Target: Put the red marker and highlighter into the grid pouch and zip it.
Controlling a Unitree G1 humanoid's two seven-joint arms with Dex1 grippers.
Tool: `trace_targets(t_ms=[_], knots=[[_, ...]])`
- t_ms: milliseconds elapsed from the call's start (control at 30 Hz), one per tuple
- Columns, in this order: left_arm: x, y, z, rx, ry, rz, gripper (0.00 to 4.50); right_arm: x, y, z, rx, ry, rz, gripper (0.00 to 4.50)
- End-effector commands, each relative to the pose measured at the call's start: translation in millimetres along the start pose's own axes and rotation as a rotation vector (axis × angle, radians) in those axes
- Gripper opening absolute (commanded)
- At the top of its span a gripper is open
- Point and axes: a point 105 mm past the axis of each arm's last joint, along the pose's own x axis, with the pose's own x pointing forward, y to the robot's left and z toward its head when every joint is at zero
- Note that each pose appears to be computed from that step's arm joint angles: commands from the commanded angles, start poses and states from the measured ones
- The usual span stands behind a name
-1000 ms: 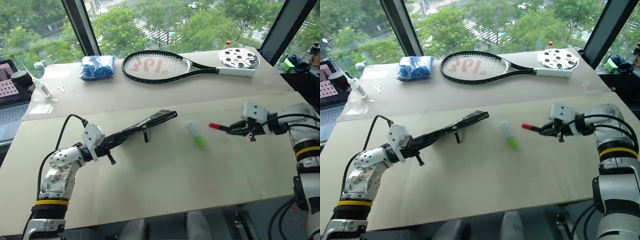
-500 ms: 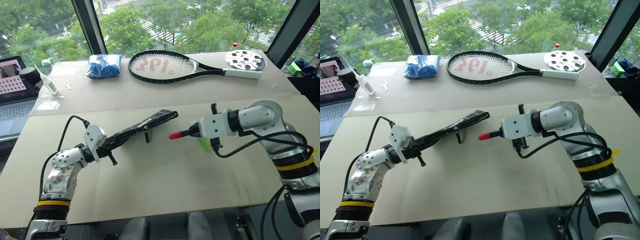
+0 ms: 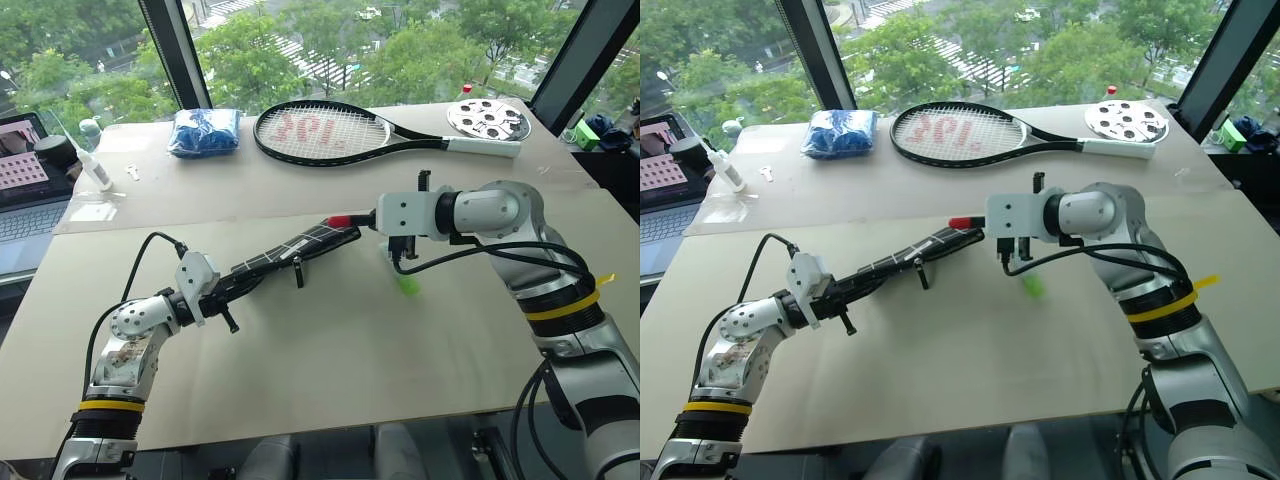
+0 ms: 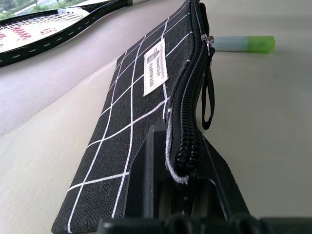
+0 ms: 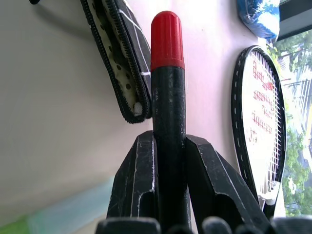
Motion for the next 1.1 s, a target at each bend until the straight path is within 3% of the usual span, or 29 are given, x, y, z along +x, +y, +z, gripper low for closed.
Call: trace_targets(t_ms=[33,333,833,1100], knots=[[1.8,2.4,10.5,0.027,-0.035,0.007,0.00,-14.5,-9.3,13.0,-0.018,-0.063,-0.033,0.46],[0.0,4.4,10.4,0.025,-0.032,0.012,0.00,-28.2,-0.9,20.3,0.021,-0.125,0.014,0.46],[-0.2,5.8,13.1,0.029,-0.038,0.011,0.00,-2.5,2.0,-1.5,-0.086,0.006,-0.007,0.46],[2.0,4.0,12.3,0.029,-0.037,-0.004,0.00,22.8,15.4,23.9,-0.196,-0.048,0.039,0.46]])
